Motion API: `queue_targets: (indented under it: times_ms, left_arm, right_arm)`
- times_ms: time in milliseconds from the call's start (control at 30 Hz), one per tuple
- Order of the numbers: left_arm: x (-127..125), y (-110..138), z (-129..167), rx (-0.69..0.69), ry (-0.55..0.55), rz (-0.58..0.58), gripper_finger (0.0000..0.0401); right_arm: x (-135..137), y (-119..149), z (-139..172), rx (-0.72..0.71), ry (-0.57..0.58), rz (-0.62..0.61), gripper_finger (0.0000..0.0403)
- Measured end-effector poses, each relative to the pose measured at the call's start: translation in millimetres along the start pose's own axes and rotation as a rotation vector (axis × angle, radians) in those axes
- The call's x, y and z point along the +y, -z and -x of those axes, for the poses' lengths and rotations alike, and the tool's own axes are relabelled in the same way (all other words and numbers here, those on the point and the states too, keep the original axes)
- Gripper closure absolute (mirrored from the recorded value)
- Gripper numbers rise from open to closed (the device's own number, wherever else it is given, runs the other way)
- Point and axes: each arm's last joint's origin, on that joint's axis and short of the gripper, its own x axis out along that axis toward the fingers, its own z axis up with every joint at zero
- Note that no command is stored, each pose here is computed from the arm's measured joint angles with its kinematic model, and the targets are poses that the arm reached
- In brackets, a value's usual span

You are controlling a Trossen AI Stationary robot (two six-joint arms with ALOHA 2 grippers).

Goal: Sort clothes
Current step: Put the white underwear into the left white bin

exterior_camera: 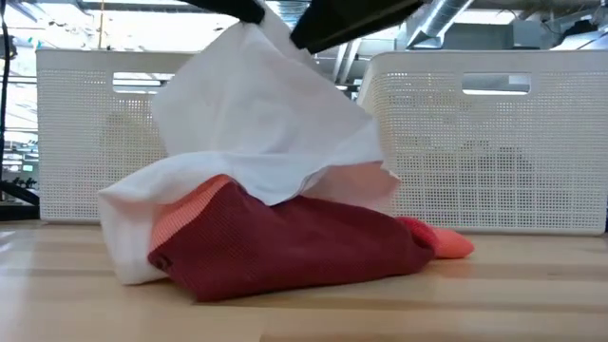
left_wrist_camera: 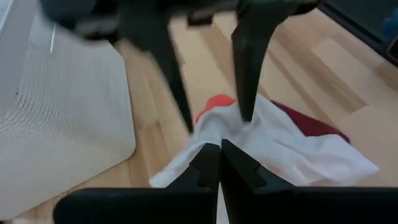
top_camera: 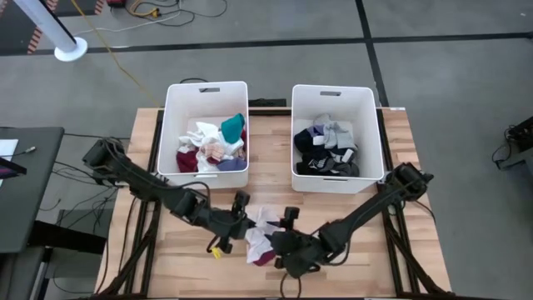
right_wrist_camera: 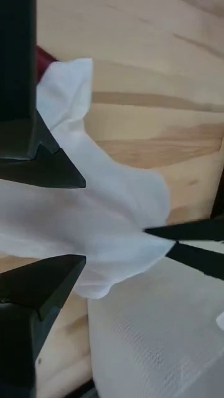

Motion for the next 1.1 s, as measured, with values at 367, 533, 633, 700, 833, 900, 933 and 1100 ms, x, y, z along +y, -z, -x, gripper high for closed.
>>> queue_targets:
  times_ms: [367, 533, 633, 700, 833, 900, 933, 1100]
  left_arm:
    - [-10, -24, 18, -0.041, -0.02, -0.137, 0.0401]
    - [-10, -30, 29, 0.02, -0.046, -0.177, 0.0398]
    - [-7, -30, 43, 0.061, -0.085, -0.168, 0.0374]
    - [-2, -29, 59, 0.074, -0.128, -0.146, 0.0349]
    - [6, -26, 99, 0.049, -0.164, -0.049, 0.0289]
    - [11, -23, 122, 0.02, -0.153, 0.023, 0.0262]
    - [14, -20, 133, 0.006, -0.144, 0.061, 0.0251]
    - [11, -7, 166, 0.005, -0.064, 0.175, 0.0226]
  right_arm:
    - [-22, -14, -26, -0.026, -0.067, -0.029, 0.025]
    - [-21, -18, -26, -0.053, -0.073, 0.052, 0.0375]
    - [-23, -27, -24, -0.075, -0.072, 0.08, 0.0389]
    - [-26, -35, -23, -0.091, -0.066, 0.098, 0.0391]
    - [-35, -54, -22, -0.126, -0.046, 0.161, 0.0399]
    - [-43, -67, -21, -0.147, -0.033, 0.188, 0.04]
    - [-47, -74, -20, -0.152, -0.025, 0.207, 0.04]
    - [-78, -117, -12, -0.209, 0.036, 0.277, 0.0401]
